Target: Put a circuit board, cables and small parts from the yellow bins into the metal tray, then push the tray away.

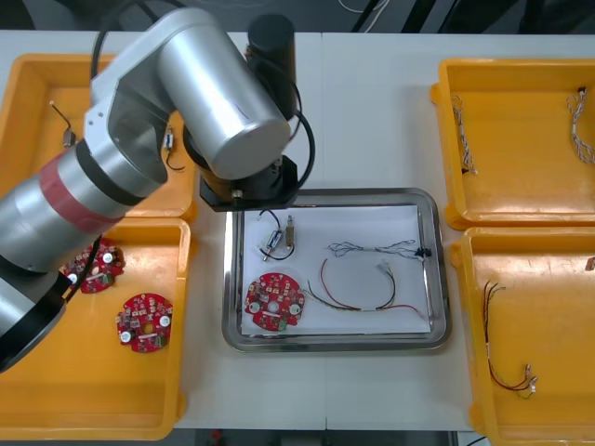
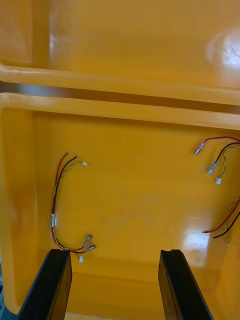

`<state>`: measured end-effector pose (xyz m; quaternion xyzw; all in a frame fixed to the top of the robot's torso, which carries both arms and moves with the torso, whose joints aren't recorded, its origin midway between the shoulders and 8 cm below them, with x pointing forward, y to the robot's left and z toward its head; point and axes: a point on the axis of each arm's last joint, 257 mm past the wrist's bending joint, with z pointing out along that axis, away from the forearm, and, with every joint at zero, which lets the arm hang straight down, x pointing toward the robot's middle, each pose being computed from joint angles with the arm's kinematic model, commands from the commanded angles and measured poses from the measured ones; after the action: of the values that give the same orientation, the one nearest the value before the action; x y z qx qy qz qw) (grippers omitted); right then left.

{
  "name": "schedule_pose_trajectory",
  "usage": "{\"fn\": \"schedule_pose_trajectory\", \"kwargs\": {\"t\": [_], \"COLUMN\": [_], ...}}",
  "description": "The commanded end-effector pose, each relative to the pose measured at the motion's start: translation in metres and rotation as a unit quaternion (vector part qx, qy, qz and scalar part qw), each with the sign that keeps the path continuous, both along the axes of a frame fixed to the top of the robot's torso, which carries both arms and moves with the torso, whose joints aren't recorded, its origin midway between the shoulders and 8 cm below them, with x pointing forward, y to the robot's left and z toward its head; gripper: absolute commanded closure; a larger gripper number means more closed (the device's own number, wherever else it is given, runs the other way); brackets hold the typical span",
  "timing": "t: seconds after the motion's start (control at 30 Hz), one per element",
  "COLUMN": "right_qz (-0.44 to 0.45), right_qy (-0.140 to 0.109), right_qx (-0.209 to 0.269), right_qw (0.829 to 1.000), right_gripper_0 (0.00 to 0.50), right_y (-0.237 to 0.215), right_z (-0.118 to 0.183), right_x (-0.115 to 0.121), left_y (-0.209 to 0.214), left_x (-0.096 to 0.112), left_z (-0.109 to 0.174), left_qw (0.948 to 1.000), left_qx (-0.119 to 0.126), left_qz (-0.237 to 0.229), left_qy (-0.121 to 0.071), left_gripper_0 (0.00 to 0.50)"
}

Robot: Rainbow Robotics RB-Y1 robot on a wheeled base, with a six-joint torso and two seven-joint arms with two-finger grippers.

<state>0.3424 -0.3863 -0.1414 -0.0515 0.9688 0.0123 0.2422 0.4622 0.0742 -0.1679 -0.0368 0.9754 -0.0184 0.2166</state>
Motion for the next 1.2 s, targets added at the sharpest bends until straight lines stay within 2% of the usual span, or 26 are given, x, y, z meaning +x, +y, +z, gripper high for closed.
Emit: {"fn": "schedule_pose_trajectory", "kwargs": {"t": [0.03,0.23,0.43,0.73,0.93,1.2], "right_qz": [0.05,0.1,0.174,0.285,0.369,0.479], "right_qy": [-0.015,-0.014,-0.025,-0.041,-0.033,-0.03], "right_qx": [-0.05,-0.083,-0.102,-0.117,-0.143,-0.195], "right_qw": [0.997,0.991,0.979,0.95,0.918,0.856], "right_gripper_0": [0.0,0.0,0.0,0.0,0.0,0.0], "right_y": [0.007,0.028,0.07,0.135,0.178,0.237], "right_z": [0.017,0.022,0.026,0.03,0.02,-0.003], "right_x": [0.0,0.0,0.002,-0.004,-0.007,-0.015], "left_y": [0.035,0.057,0.089,0.146,0.176,0.207], "left_x": [0.001,0.004,0.004,-0.002,-0.009,-0.021], "left_z": [0.034,0.064,0.083,0.081,0.076,0.068], "left_qw": [0.9987,0.9976,0.997,0.9976,0.9981,0.9979], "left_qx": [-0.024,-0.048,-0.063,-0.048,-0.043,-0.044], "left_qz": [0.044,0.045,0.039,0.04,0.031,0.026], "left_qy": [-0.01,-0.022,-0.02,-0.03,-0.032,-0.039], "left_gripper_0": [0.0,0.0,0.0,0.0,0.0,0.0]}}
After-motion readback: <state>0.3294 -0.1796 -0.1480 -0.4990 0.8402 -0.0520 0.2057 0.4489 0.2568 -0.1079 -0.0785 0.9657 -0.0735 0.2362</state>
